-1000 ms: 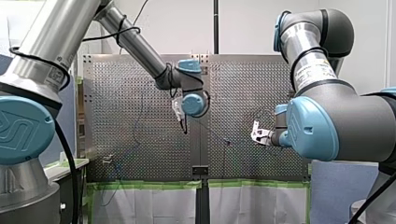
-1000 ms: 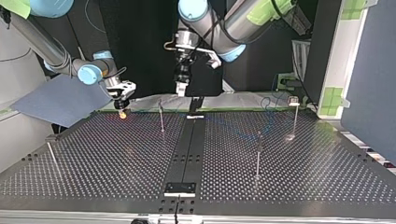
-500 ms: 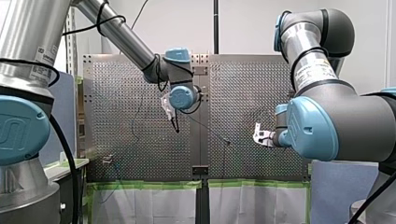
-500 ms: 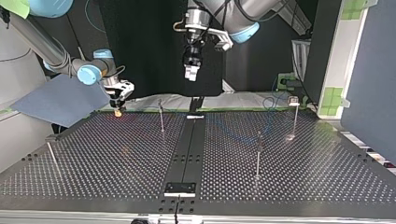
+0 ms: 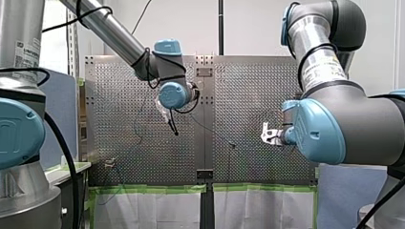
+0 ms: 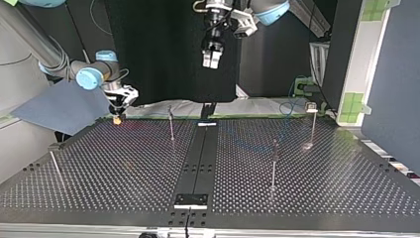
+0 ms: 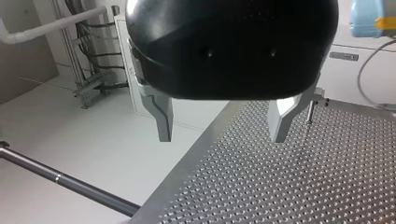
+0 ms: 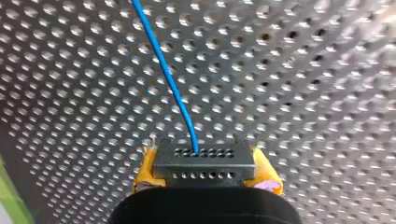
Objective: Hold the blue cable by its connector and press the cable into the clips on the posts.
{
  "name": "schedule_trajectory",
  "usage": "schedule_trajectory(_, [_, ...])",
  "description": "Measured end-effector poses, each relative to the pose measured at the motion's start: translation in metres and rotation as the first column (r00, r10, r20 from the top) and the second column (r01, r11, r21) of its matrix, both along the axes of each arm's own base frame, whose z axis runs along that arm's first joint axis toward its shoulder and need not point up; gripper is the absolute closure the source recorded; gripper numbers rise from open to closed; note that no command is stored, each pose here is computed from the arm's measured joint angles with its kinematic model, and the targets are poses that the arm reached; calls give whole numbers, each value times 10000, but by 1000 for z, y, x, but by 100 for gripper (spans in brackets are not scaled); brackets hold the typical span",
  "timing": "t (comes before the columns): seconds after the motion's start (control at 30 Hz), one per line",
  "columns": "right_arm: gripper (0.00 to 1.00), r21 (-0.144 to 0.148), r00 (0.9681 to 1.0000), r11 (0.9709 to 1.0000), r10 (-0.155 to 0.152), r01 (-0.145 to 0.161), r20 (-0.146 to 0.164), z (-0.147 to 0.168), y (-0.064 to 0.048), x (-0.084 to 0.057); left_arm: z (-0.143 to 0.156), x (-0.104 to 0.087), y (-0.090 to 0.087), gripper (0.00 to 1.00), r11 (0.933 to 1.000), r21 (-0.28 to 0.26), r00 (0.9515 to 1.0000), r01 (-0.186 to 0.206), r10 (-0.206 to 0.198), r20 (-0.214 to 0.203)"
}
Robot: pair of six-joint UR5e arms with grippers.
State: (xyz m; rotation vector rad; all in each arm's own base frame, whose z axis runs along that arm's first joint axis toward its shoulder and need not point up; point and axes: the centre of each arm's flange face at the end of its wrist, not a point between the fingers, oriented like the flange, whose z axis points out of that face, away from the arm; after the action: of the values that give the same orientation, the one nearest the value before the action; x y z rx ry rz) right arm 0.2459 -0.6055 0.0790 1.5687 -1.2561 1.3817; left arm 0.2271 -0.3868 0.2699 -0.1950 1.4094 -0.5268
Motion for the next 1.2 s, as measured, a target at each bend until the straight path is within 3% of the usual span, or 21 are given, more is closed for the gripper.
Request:
schedule_trajectory(0.1, [100, -82, 9999, 10000, -11, 10, -157, 15, 1, 0, -3, -8, 9, 0, 9999, 61, 9999, -155, 155, -71])
schedule_trajectory(0.27, [100, -336, 9998, 9993, 148, -152, -138, 42, 2, 3, -18, -21, 18, 0, 9995, 295, 9996, -136, 144, -256])
schedule_trajectory(0.4, [100, -673, 9994, 9972, 335, -337, -29, 66, 4, 5, -39, -29, 25, 0, 9977, 680, 9985, -51, 88, -535])
schedule_trajectory(0.7, [100, -1266, 9987, 9910, 470, -443, 183, 105, 11, 5, -81, -46, 51, 0, 9854, 1699, 9932, -77, 273, -1135])
schedule_trajectory(1.2, [100, -1348, 9986, 9898, 492, -460, 209, 110, 12, 5, -86, -48, 56, 0, 9830, 1836, 9922, -90, 317, -1209])
